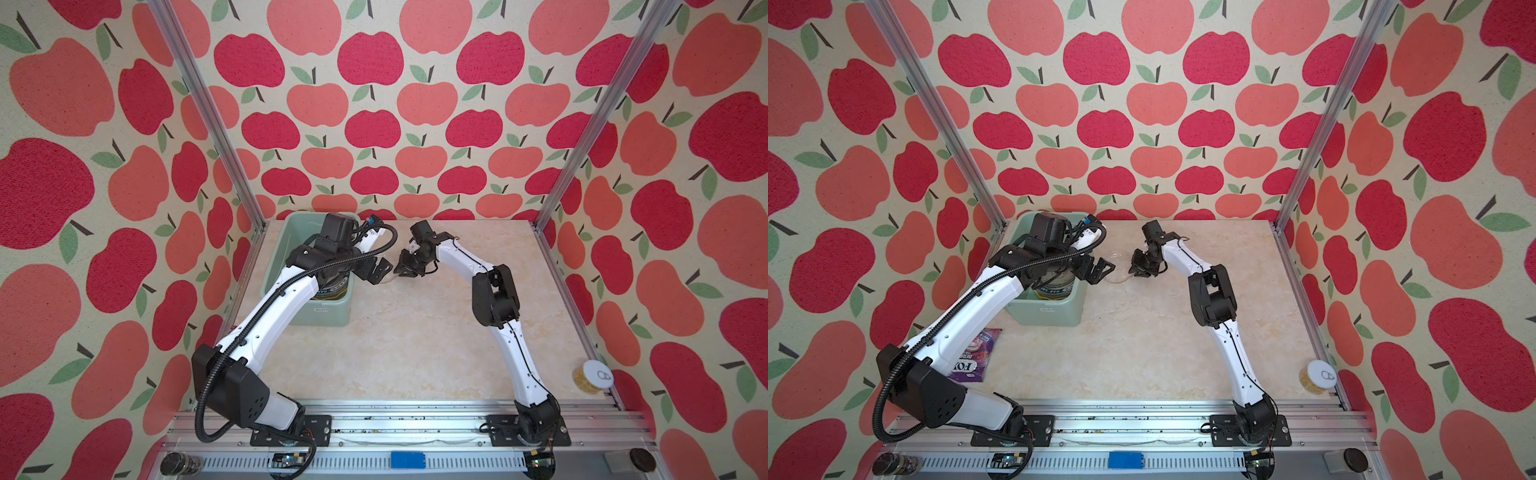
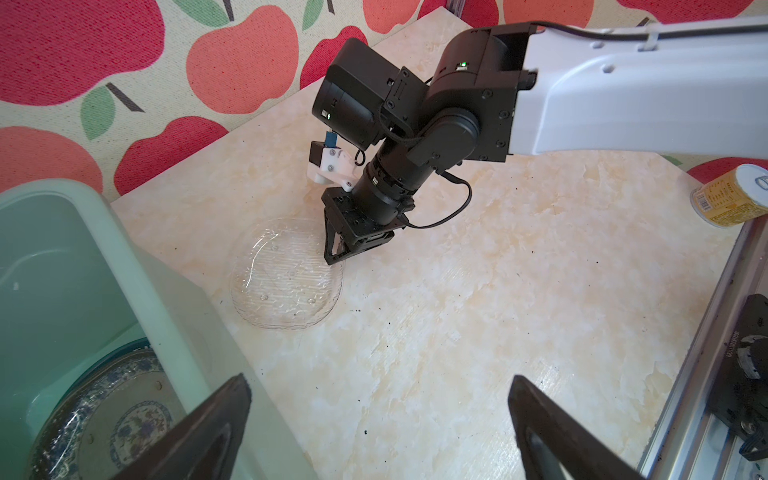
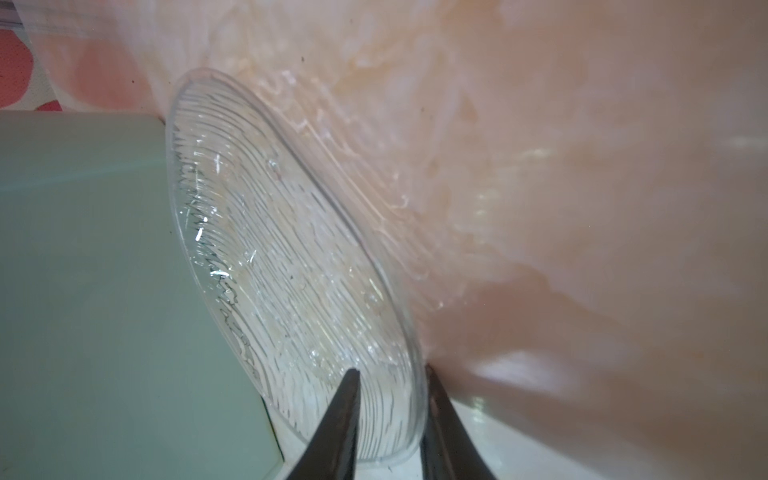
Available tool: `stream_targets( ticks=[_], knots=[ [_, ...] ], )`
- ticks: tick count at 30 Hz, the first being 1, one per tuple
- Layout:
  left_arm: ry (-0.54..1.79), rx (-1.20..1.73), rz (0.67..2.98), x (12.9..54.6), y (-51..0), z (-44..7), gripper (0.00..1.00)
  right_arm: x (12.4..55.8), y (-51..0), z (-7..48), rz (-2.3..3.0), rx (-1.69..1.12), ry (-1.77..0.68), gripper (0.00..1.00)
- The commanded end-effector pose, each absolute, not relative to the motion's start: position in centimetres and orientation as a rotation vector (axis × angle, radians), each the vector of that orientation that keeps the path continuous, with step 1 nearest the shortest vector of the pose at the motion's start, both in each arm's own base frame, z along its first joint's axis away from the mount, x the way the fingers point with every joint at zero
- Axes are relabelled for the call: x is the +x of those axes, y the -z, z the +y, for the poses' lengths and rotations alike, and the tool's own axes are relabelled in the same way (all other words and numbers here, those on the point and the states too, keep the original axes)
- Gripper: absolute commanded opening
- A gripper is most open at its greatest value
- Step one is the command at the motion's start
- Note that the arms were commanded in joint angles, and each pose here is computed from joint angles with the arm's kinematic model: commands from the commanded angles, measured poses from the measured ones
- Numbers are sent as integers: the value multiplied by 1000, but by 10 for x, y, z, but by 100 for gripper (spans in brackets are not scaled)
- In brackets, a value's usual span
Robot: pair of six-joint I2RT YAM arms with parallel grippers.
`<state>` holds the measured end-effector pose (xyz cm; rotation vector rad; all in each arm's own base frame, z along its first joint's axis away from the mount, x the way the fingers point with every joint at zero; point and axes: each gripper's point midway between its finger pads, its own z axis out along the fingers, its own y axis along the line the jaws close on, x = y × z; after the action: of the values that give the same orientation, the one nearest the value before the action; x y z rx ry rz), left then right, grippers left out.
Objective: Place the plates into the plastic bin on the countertop
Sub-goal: 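Tilt the clear glass plate upright against the bin with the right gripper, then lift the clear plate toward the left gripper and grasp its rim with the left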
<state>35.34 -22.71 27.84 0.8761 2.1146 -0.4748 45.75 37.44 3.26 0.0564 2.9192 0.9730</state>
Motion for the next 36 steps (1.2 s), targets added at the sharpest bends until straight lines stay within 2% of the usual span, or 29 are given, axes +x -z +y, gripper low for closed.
stream_targets(
  ticks=[1,8,17,26,36],
  knots=[
    [496,851,2101,346,-287,-226,99,458,-19,376,2939,71,-956,22],
    [478,835,2093,346,-291,-222,99,460,-21,374,2933,67,-960,8],
    [495,734,2082,351,-301,-211,99,466,-44,362,2895,47,-938,0],
    [546,462,2104,354,-330,-179,99,449,-109,330,2818,-101,-841,0],
    [609,281,2159,320,-362,-155,99,394,-215,304,2663,-294,-836,0]
  ],
)
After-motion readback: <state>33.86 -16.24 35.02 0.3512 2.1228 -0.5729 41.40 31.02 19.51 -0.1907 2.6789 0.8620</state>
